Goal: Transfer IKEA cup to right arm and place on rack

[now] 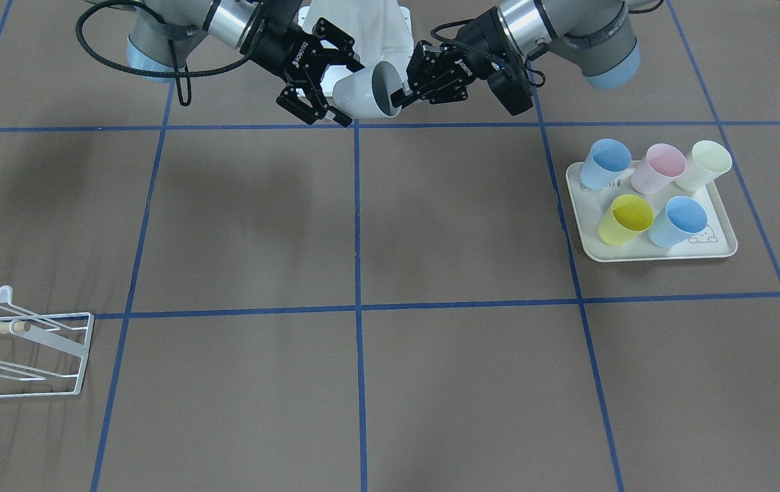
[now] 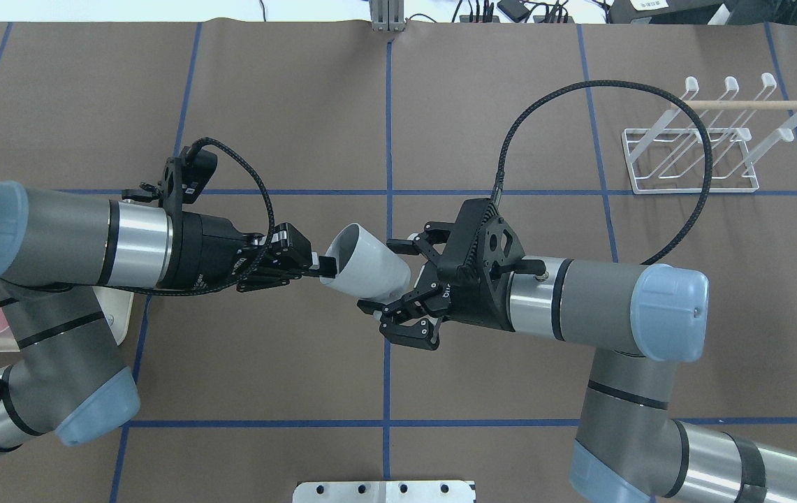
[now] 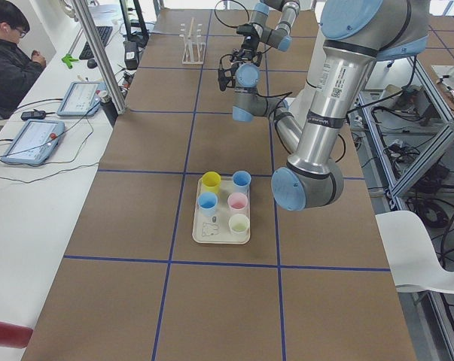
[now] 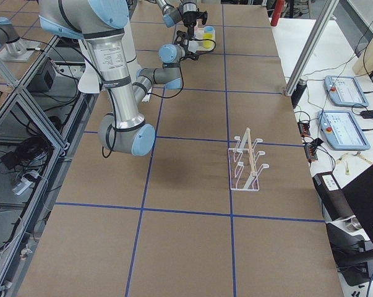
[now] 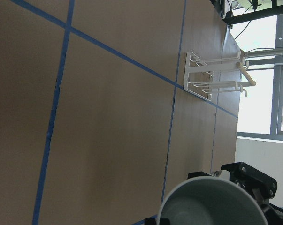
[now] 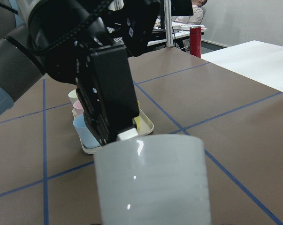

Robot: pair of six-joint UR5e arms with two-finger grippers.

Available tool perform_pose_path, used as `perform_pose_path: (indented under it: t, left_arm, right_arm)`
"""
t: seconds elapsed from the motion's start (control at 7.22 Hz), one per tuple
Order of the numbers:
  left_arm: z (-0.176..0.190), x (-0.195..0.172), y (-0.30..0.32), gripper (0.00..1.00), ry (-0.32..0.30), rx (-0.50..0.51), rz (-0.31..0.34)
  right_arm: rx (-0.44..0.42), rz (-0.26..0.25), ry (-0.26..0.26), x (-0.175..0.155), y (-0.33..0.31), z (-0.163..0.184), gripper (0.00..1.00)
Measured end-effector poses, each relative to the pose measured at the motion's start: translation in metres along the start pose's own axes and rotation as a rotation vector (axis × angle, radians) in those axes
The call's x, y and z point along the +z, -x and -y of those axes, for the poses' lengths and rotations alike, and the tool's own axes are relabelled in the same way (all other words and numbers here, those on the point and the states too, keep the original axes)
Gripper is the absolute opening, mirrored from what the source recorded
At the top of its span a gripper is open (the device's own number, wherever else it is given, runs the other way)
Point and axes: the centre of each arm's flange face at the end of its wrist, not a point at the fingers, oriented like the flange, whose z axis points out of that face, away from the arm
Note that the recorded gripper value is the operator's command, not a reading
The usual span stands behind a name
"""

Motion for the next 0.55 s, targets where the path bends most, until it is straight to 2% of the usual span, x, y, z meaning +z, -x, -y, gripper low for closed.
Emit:
perform_pose_path:
  t: [0.28, 0.55]
  left_arm:
    - [-0.0004, -0.0011, -0.0003, 0.0, 0.0, 0.001, -0.001]
    - [-0.0002, -0.001, 0.0002, 0.0, 0.0, 0.0, 0.0]
  right_arm:
    - [-0.001, -0.001, 0.003, -0.0001, -0.0003, -0.0019, 0.84]
    - [0.0, 0.0, 0.001, -0.0003, 0.0, -0.0012, 0.84]
